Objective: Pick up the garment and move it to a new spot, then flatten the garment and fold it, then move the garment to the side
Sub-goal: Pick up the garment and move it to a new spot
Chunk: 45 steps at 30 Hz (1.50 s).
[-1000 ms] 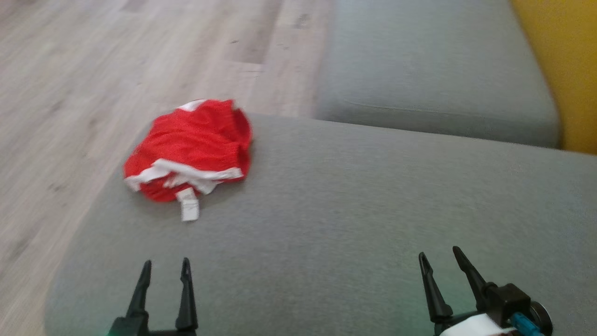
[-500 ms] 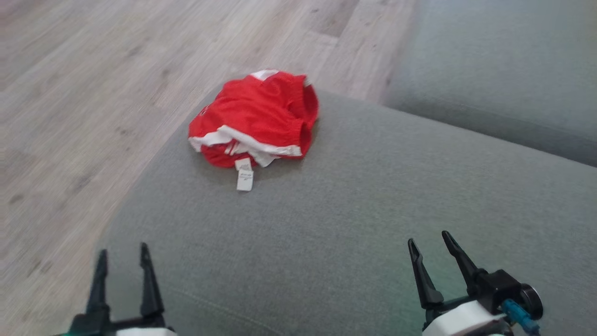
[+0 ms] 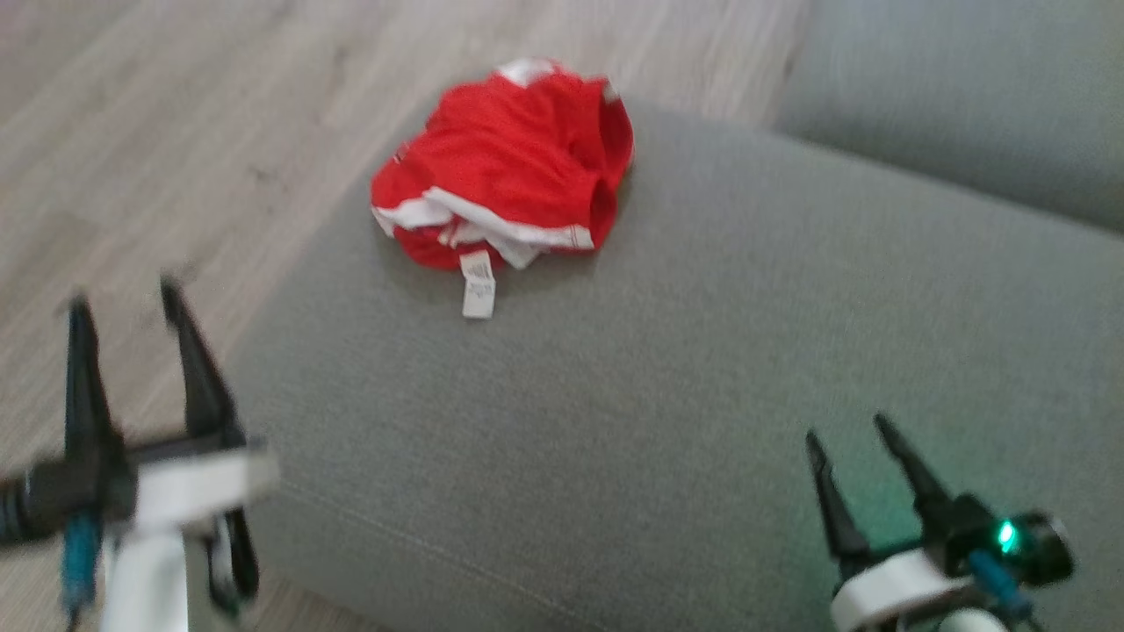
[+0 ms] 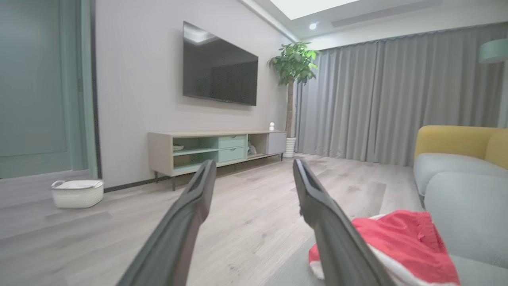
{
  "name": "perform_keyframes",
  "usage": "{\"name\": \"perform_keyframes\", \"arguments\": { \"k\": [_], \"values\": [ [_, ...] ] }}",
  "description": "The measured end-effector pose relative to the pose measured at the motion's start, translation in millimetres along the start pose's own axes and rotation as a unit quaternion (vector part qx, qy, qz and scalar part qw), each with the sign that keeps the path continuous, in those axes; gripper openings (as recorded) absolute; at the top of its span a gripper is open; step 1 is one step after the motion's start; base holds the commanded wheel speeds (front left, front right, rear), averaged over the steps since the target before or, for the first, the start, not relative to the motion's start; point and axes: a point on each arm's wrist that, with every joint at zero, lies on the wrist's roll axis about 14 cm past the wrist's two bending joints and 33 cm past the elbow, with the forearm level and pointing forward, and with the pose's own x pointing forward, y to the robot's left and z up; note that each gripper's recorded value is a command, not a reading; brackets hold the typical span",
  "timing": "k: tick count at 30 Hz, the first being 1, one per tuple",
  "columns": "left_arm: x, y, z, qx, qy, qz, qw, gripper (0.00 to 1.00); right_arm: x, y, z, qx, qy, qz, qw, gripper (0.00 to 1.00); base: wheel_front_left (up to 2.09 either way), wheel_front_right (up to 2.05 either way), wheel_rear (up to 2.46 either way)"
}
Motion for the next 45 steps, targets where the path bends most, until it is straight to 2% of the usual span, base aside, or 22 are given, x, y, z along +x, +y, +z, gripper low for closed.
{"name": "perform_keyframes", "arguments": {
  "k": [3,6,10,15,20,26,27,28,29,32,36,40,45],
  "values": [
    [37.7,-29.2,11.6,-0.001,-0.023,-0.037,0.999,1.00,14.3,-16.8,-1.3,-0.007,-0.004,-0.008,1.000,1.00,0.00,0.00,0.00],
    [71.8,-58.2,-0.8,0.003,-0.008,-0.071,0.997,1.00,26.5,-42.3,-8.7,-0.020,-0.001,-0.020,1.000,1.00,0.00,0.00,0.00],
    [104.2,-95.4,-52.8,0.017,0.075,-0.120,0.990,1.00,37.2,-61.0,-27.5,-0.028,0.013,-0.020,0.999,1.00,0.00,0.00,0.00],
    [142.0,-140.0,-109.7,0.029,0.183,-0.165,0.969,1.00,52.4,-82.3,-49.7,-0.025,0.024,-0.025,0.999,1.00,0.00,0.00,0.00],
    [145.3,-163.5,-159.0,0.030,0.267,-0.180,0.946,1.00,56.8,-97.6,-61.1,-0.026,0.024,-0.036,0.999,1.00,0.00,0.00,0.00],
    [129.4,-167.4,-207.6,0.048,0.338,-0.184,0.922,1.00,58.2,-110.6,-67.7,-0.021,0.019,-0.052,0.998,1.00,0.00,0.00,0.00],
    [126.1,-168.5,-215.0,0.051,0.348,-0.185,0.918,0.91,58.2,-113.0,-68.7,-0.020,0.019,-0.055,0.998,1.00,0.00,0.00,0.00],
    [124.0,-170.2,-220.3,0.053,0.352,-0.187,0.916,0.33,58.4,-115.0,-69.3,-0.019,0.018,-0.057,0.998,1.00,0.00,0.00,0.00],
    [123.4,-172.9,-223.4,0.055,0.351,-0.190,0.915,0.00,58.8,-116.8,-69.8,-0.019,0.017,-0.060,0.998,1.00,0.00,0.00,0.00],
    [126.5,-184.0,-221.4,0.058,0.333,-0.207,0.918,0.00,58.7,-120.2,-68.8,-0.019,0.015,-0.065,0.998,1.00,0.00,0.00,0.00],
    [145.0,-195.9,-191.8,0.081,0.274,-0.239,0.928,0.00,58.4,-119.1,-61.9,-0.016,0.013,-0.071,0.997,1.00,0.00,0.00,0.00],
    [167.7,-204.7,-144.1,0.099,0.203,-0.264,0.938,0.00,52.4,-107.6,-48.6,-0.002,0.009,-0.074,0.997,1.00,0.00,0.00,0.00],
    [187.2,-245.1,-54.2,0.089,0.077,-0.315,0.942,0.00,34.2,-95.0,-20.3,0.014,-0.012,-0.089,0.996,1.00,0.00,0.00,0.00]
  ]
}}
